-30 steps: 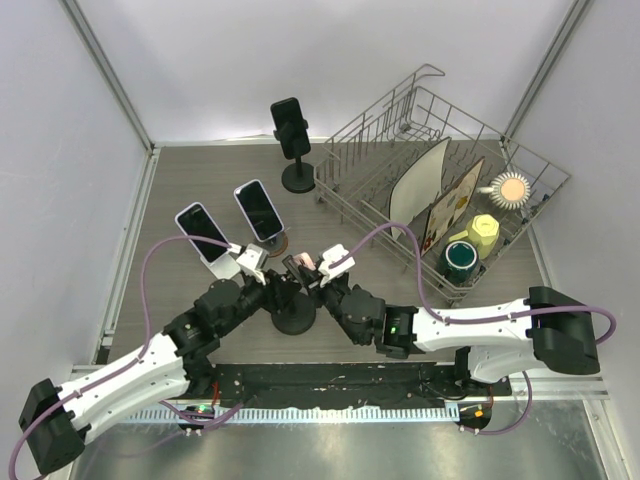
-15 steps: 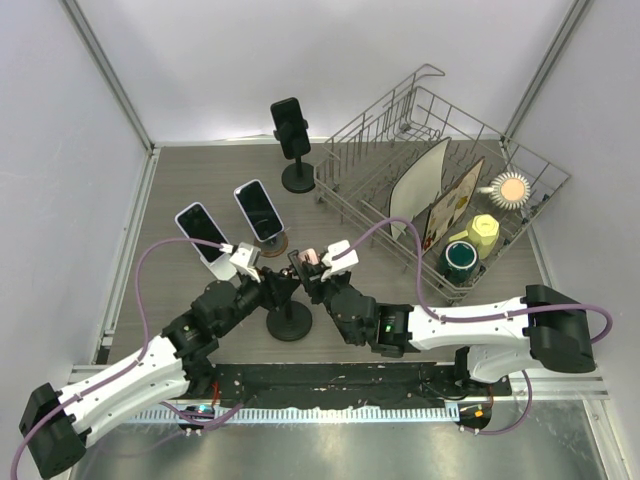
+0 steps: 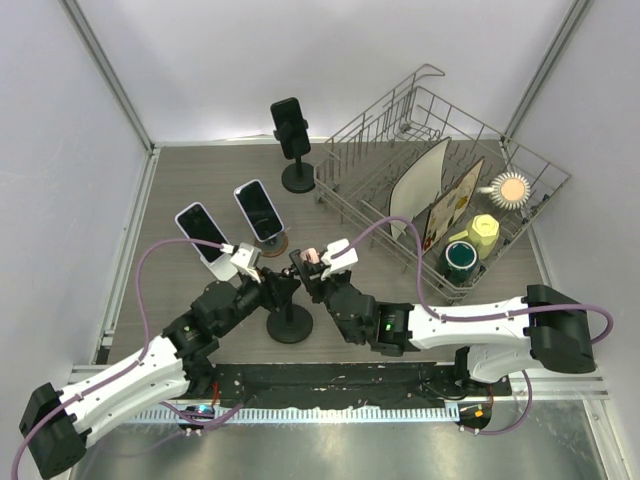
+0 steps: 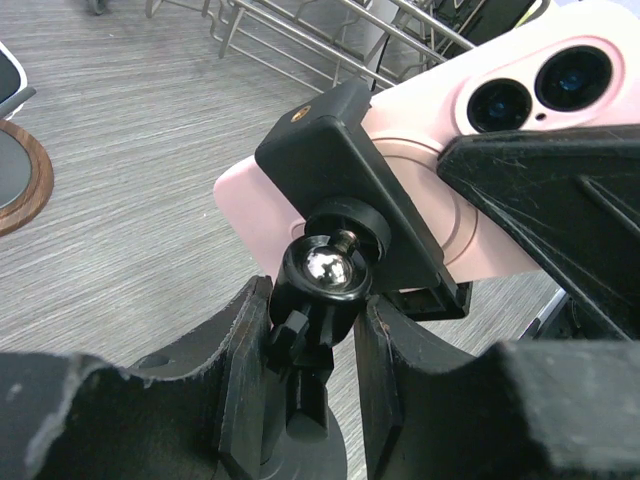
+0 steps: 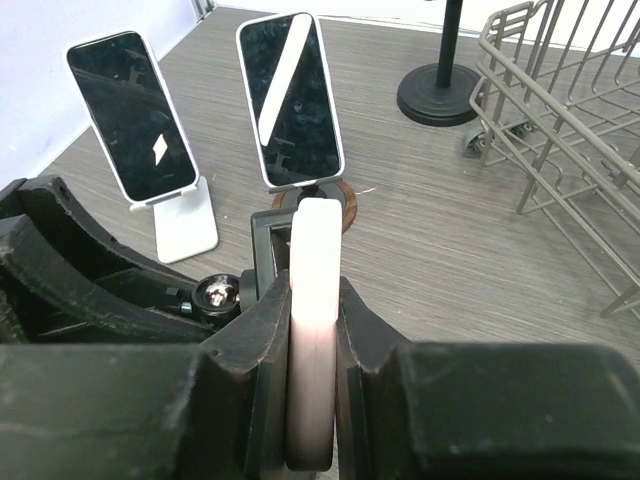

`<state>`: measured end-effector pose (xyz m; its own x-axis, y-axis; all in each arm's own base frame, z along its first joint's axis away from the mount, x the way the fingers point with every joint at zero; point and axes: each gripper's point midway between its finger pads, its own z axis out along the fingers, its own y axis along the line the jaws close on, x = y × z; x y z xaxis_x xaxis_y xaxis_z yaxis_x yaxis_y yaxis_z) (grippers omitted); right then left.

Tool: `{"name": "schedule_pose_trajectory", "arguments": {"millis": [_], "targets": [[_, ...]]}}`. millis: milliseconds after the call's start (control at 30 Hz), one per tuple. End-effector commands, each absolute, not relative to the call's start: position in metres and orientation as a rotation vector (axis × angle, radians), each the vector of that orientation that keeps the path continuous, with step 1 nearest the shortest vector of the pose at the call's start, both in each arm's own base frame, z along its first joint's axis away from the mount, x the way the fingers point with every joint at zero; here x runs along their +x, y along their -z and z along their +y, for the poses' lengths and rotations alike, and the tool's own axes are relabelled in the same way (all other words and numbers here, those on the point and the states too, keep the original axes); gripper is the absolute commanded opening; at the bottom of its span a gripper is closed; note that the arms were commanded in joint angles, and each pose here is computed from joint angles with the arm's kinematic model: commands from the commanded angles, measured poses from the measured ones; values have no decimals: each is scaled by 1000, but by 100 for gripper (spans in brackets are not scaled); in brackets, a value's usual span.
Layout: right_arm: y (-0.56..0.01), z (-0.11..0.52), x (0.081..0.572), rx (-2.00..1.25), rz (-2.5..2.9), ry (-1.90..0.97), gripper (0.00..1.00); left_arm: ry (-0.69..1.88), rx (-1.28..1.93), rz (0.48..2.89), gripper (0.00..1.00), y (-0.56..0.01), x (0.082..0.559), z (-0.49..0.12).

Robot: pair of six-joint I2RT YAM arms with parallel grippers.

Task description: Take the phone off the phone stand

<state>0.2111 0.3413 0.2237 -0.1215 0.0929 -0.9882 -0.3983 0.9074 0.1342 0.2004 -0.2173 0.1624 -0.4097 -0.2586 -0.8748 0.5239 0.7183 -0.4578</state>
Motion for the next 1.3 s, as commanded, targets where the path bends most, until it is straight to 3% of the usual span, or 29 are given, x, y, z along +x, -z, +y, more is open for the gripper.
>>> {"name": "schedule_pose_trajectory", "arguments": {"millis": [0, 400, 600, 633, 667, 733, 767, 867, 1000, 1267], "targets": [[-236, 269, 248, -11, 1638, -98, 1, 742, 160, 1824, 0, -152, 212, -199], [-230, 247, 261, 47, 1656, 7, 1, 794, 257, 1777, 0, -159, 199, -215], [-237, 266, 258, -29, 1637, -130, 1, 804, 299, 1775, 0, -158, 196, -223], [-233, 271, 256, -69, 1640, -165, 1, 805, 316, 1768, 3, -161, 196, -224], [-236, 275, 254, -89, 1635, -198, 1, 819, 342, 1765, 22, -163, 193, -228], [-240, 285, 249, -159, 1619, -257, 1, 831, 384, 1766, 42, -165, 191, -233], [-244, 287, 247, -177, 1609, -281, 1, 850, 421, 1762, 59, -167, 188, -238], [-249, 297, 241, -260, 1584, -337, 1, 849, 466, 1764, 81, -175, 188, -244], [-260, 305, 231, -338, 1539, -408, 1, 795, 474, 1770, 91, -183, 196, -244], [-268, 318, 218, -447, 1509, -474, 1, 747, 523, 1778, 88, -189, 208, -255]]}}
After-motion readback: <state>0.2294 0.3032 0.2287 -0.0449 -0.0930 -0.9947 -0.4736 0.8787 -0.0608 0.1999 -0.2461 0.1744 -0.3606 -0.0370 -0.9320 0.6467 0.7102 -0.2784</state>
